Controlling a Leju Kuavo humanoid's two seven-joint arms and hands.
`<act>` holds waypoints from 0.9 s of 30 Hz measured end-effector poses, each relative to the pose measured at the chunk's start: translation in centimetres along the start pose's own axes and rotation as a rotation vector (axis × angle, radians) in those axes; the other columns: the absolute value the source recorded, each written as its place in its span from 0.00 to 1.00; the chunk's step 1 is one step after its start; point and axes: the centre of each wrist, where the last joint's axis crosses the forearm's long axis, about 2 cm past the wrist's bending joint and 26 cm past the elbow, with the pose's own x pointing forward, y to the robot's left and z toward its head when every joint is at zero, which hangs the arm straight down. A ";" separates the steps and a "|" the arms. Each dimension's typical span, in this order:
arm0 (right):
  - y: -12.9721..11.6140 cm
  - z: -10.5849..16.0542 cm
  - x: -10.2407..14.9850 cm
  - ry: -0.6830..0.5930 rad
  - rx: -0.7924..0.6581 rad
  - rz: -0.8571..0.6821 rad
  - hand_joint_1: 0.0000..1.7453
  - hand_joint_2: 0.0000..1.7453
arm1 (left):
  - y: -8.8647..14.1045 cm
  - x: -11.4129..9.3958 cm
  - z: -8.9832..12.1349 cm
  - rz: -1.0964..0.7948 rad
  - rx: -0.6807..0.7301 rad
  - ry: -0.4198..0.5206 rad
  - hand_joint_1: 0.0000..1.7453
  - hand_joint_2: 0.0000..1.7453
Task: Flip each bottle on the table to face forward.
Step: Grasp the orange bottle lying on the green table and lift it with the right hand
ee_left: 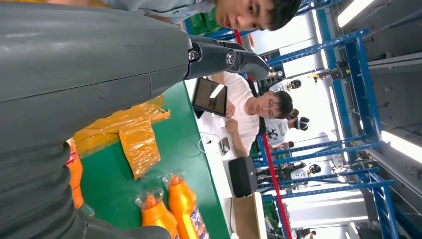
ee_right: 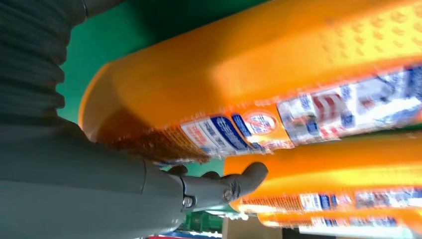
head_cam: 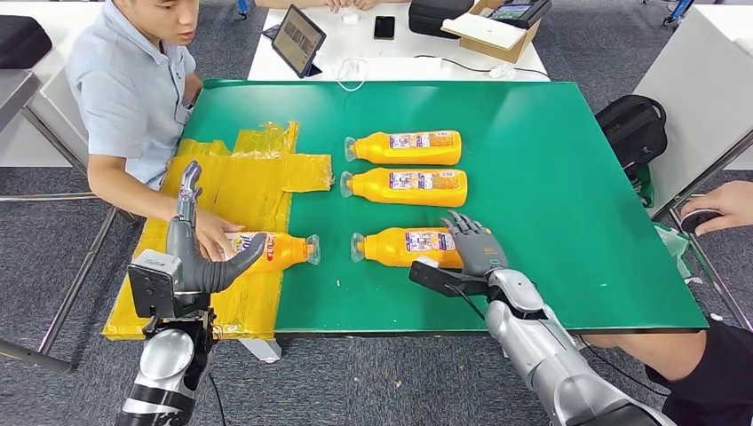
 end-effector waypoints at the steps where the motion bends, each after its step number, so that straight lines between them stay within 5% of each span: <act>1: -0.2 -0.2 0.0 0.018 0.024 0.014 0.20 1.00 | 0.0 0.0 0.0 0.001 -0.002 0.003 0.00 1.00; 4: -1.0 -1.1 0.0 0.069 0.094 0.074 0.91 1.00 | 0.0 -0.1 0.0 0.008 -0.009 0.012 0.00 1.00; 6: -1.4 -1.5 -0.1 0.084 0.124 0.108 1.00 1.00 | 0.1 -0.1 0.1 0.009 -0.013 0.017 0.00 1.00; 12: -1.7 -1.8 -0.3 0.055 0.153 0.084 1.00 1.00 | 0.1 -0.4 0.1 0.005 -0.017 0.024 0.00 1.00; 27: 1.1 -0.4 1.2 -0.215 0.015 -0.393 1.00 1.00 | -0.3 -1.0 0.0 0.068 -0.038 0.031 0.00 1.00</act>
